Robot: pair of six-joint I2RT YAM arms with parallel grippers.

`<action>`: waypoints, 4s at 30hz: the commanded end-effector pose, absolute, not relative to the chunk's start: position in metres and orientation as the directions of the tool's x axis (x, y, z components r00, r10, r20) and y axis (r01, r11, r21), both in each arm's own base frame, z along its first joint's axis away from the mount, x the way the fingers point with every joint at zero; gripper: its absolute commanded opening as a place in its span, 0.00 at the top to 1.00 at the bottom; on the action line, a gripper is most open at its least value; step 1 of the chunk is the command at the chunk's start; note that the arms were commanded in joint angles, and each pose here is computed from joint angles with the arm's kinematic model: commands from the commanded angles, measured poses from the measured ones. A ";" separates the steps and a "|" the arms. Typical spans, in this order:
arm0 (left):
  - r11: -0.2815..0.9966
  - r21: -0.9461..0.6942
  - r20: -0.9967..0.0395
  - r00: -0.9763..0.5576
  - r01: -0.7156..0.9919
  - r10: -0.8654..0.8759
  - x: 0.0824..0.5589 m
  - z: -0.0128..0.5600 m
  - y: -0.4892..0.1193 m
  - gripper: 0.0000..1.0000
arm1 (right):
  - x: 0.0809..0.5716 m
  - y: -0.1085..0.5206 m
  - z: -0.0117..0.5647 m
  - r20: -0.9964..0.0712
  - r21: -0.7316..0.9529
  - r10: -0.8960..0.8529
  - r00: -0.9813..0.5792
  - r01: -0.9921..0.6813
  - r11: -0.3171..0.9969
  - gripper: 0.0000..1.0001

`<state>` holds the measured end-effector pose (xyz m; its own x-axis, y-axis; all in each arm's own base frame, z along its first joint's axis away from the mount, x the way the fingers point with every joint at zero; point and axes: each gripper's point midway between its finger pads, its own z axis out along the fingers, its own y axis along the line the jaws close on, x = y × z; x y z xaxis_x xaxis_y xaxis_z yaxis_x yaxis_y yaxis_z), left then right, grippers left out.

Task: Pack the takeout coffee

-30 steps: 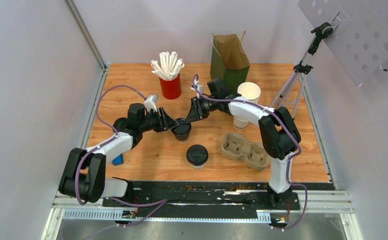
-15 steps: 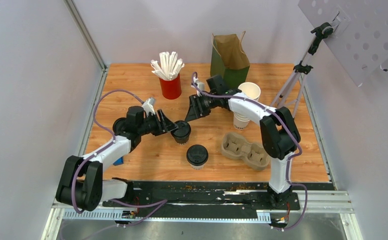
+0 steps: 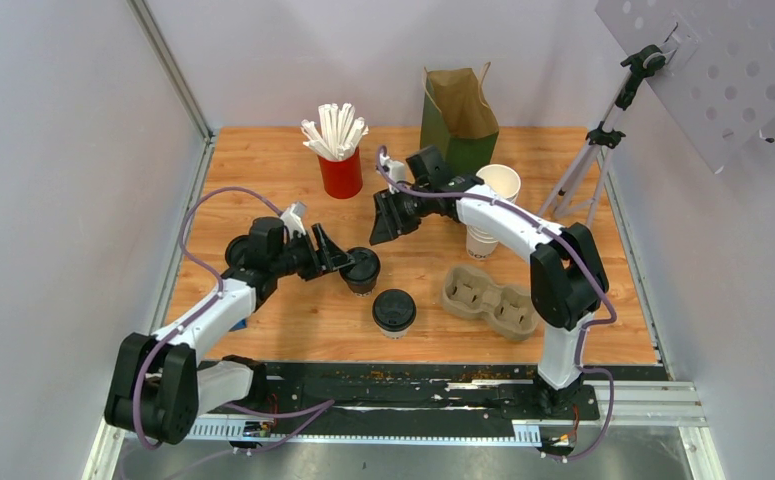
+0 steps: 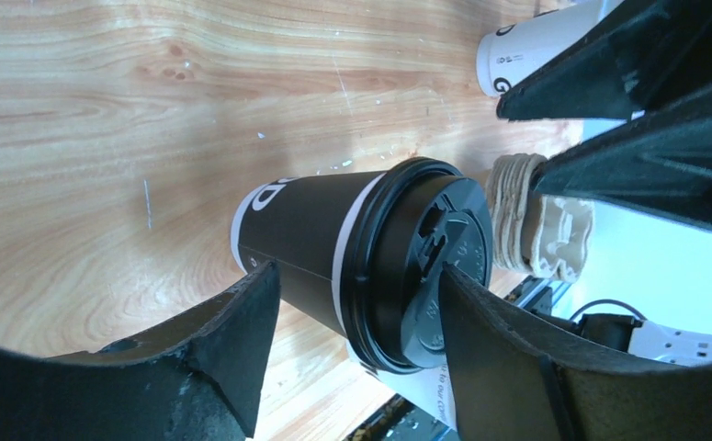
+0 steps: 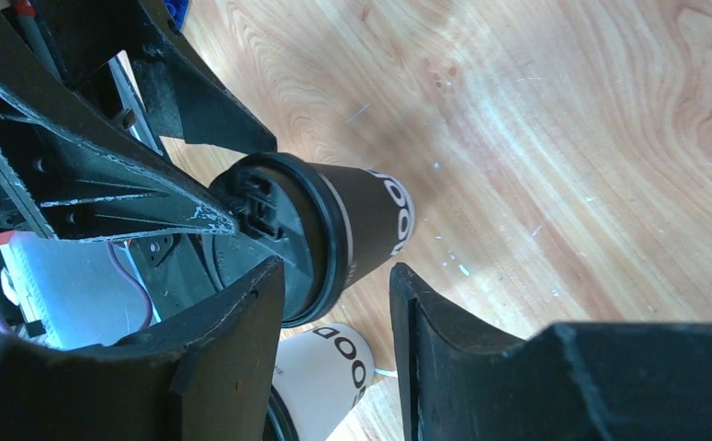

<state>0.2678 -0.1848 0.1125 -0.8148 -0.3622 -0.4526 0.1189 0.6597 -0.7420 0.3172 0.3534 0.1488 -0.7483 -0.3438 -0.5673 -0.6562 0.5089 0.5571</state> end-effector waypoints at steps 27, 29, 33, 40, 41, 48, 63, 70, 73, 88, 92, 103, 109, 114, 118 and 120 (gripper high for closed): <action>0.660 -0.750 -0.404 -0.823 0.047 -0.400 0.260 0.119 -0.170 0.51 | 0.266 0.385 0.131 -0.551 0.542 -0.436 -0.712 -0.702 0.462 0.72; 0.674 -0.739 -0.378 -0.836 0.014 -0.398 0.255 0.107 -0.167 0.53 | 0.265 0.381 0.123 -0.544 0.538 -0.438 -0.715 -0.698 0.472 0.72; 0.766 -0.635 -0.325 -0.865 -0.101 -0.383 0.239 0.070 -0.147 0.58 | 0.258 0.369 0.101 -0.523 0.526 -0.445 -0.727 -0.686 0.502 0.72; 0.774 -0.617 -0.274 -0.883 -0.142 -0.381 0.225 0.049 -0.144 0.61 | 0.249 0.353 0.071 -0.486 0.528 -0.444 -0.753 -0.657 0.538 0.72; 0.780 -0.606 -0.274 -0.881 -0.152 -0.385 0.224 0.047 -0.141 0.61 | 0.249 0.352 0.070 -0.485 0.528 -0.441 -0.755 -0.655 0.540 0.72; 0.758 -0.639 -0.299 -0.866 -0.130 -0.401 0.234 0.066 -0.147 0.62 | 0.258 0.359 0.084 -0.502 0.522 -0.439 -0.745 -0.666 0.533 0.72; 0.829 -0.558 -0.568 -0.740 0.025 -0.360 0.288 0.220 -0.133 0.20 | 0.292 0.373 0.240 -0.714 0.393 -0.374 -0.592 -0.781 0.486 0.44; 0.823 -0.563 -0.638 -0.675 0.079 -0.371 0.249 0.275 -0.123 0.00 | 0.273 0.330 0.294 -0.791 0.256 -0.339 -0.510 -0.778 0.574 0.06; 0.814 -0.574 -0.619 -0.698 0.089 -0.360 0.222 0.271 -0.122 0.00 | 0.264 0.303 0.297 -0.797 0.192 -0.352 -0.490 -0.759 0.623 0.00; 0.815 -0.570 -0.590 -0.742 0.102 -0.320 0.167 0.248 -0.116 0.00 | 0.248 0.232 0.314 -0.841 0.060 -0.315 -0.440 -0.654 0.754 0.00; 0.856 -0.513 -0.605 -0.734 0.064 -0.308 0.171 0.247 -0.104 0.00 | 0.264 0.218 0.308 -0.824 -0.010 -0.333 -0.458 -0.576 0.817 0.00; 0.926 -0.330 -0.723 -0.581 -0.185 -0.374 0.179 0.269 -0.040 0.00 | 0.312 0.269 0.289 -0.860 0.015 -0.293 -0.417 -0.594 0.804 0.07; 0.925 -0.239 -0.627 -0.680 -0.296 -0.380 0.160 0.264 -0.027 0.00 | 0.340 0.305 0.321 -0.893 0.114 -0.164 -0.418 -0.564 0.818 0.11; 0.962 -0.120 -0.705 -0.661 -0.244 -0.256 0.175 0.248 -0.011 0.00 | 0.379 0.304 0.334 -0.925 -0.022 -0.214 -0.313 -0.518 0.855 0.10; 0.965 -0.173 -0.716 -0.648 -0.195 -0.259 0.174 0.254 -0.021 0.00 | 0.408 0.296 0.340 -0.911 -0.154 -0.323 -0.255 -0.516 0.843 0.10; 0.960 -0.236 -0.702 -0.658 -0.149 -0.274 0.174 0.252 -0.036 0.00 | 0.430 0.280 0.340 -0.898 -0.178 -0.341 -0.278 -0.478 0.860 0.11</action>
